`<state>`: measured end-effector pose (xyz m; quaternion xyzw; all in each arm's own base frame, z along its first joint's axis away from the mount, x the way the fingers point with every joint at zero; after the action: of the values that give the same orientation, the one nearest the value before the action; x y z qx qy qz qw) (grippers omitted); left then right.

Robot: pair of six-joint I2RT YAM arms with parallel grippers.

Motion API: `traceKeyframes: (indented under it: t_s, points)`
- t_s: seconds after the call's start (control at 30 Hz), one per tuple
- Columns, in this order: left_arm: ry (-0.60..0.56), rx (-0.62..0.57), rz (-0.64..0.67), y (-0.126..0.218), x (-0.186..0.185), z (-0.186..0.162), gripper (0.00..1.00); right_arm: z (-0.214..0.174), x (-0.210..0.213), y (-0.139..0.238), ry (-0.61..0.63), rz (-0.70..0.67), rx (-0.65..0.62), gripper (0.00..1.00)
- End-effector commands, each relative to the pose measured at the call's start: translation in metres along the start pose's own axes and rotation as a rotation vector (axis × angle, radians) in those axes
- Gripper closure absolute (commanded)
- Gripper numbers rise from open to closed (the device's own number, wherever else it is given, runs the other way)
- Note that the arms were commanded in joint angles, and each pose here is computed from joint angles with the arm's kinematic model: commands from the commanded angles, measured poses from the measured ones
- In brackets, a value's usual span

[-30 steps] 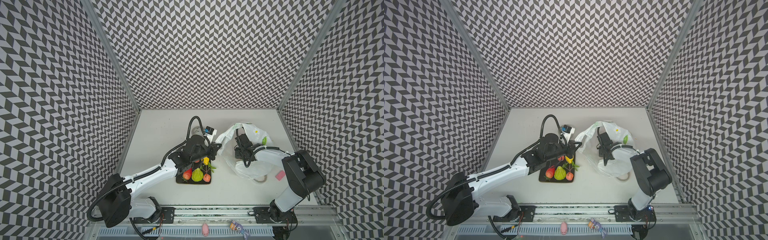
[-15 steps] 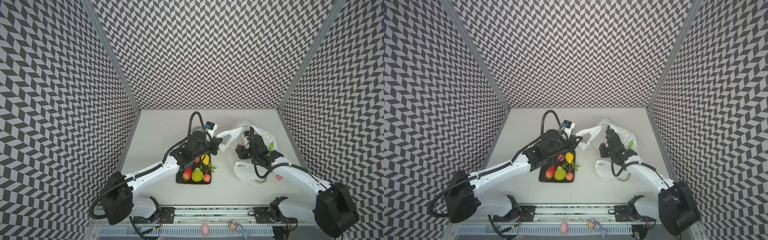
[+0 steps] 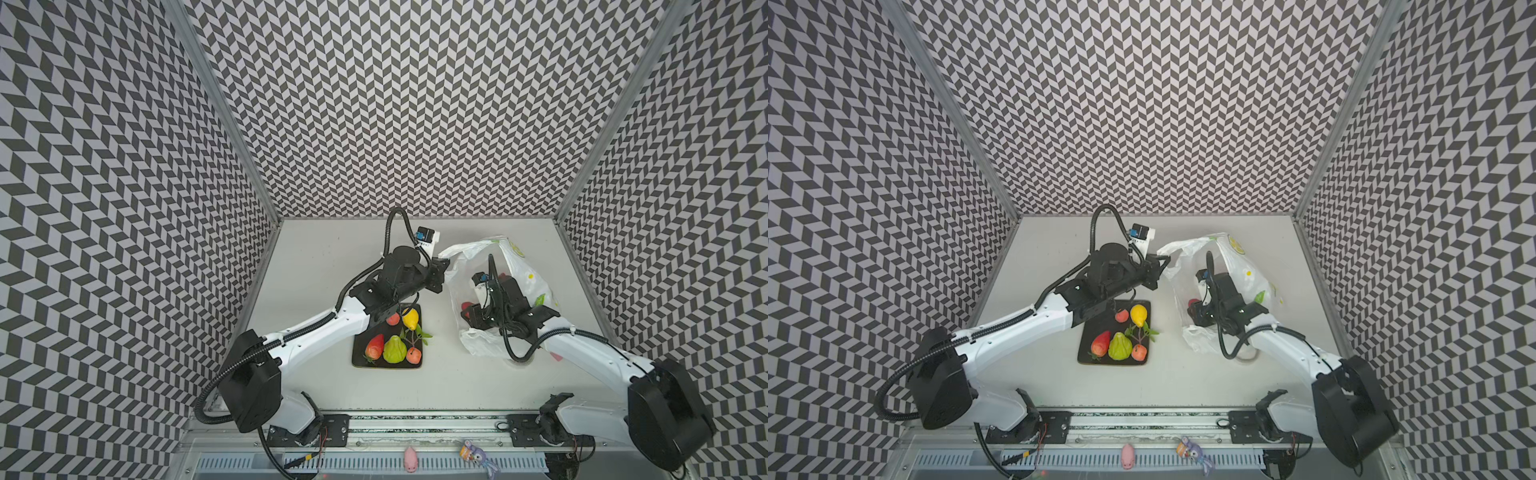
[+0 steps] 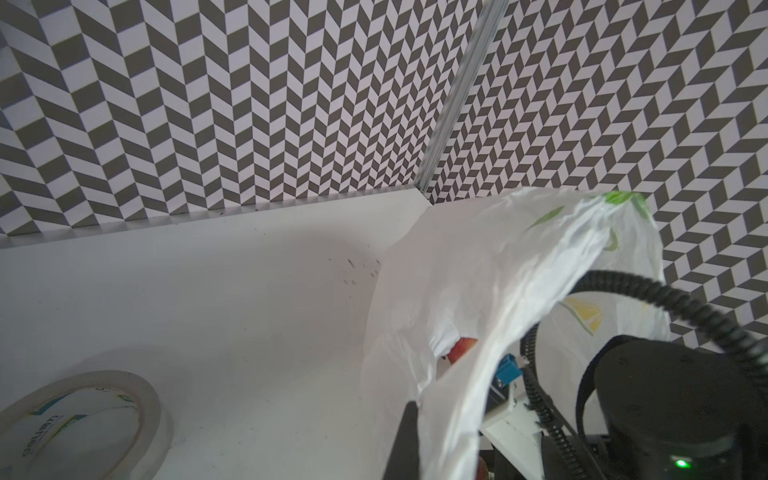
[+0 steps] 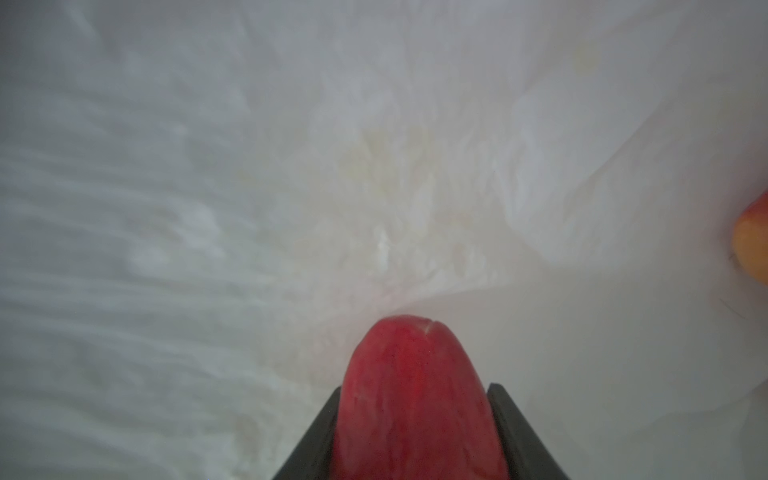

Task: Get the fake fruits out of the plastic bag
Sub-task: 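Lift the red strawberry toward the tray while the left gripper releases the bag and withdraws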

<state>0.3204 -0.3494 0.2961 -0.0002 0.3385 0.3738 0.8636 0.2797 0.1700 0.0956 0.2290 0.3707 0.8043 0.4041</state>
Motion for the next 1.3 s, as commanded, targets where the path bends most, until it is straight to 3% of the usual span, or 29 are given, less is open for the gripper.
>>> traceKeyframes:
  t_s: [0.0,0.3,0.6,0.73,1.17,1.27]
  points:
    - [0.01,-0.058,0.026,-0.001,0.0,0.022,1.0,0.012,0.007,0.003,0.036,0.023,-0.032,0.73]
    - [0.051,-0.007,0.076,-0.021,0.024,0.022,1.0,0.049,0.028,0.051,0.241,0.047,-0.276,0.74]
    - [0.063,0.051,0.058,-0.019,0.034,0.002,1.0,0.084,0.04,0.113,0.396,0.017,-0.556,0.72]
    - [0.066,0.07,0.041,-0.016,0.035,-0.007,1.0,0.098,0.058,0.14,0.461,0.088,-0.652,0.71]
    - [0.06,0.069,0.038,-0.014,0.035,-0.008,1.0,0.092,0.15,0.147,0.671,0.393,-0.579,0.7]
    - [0.048,0.03,0.041,-0.008,0.031,0.005,0.76,0.086,0.16,0.14,0.675,0.426,-0.563,0.7]
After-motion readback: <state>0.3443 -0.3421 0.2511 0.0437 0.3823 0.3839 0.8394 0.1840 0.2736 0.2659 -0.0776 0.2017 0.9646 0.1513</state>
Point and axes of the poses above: each gripper's point midway between its finger pads, its own y axis back along the fingers, its own x axis along the line the jaws close on, z = x × y, the point moved 1 cm from there along y, back along the fingers, and after that the axes turned 15 degrees about y, right-handed, at the moved point
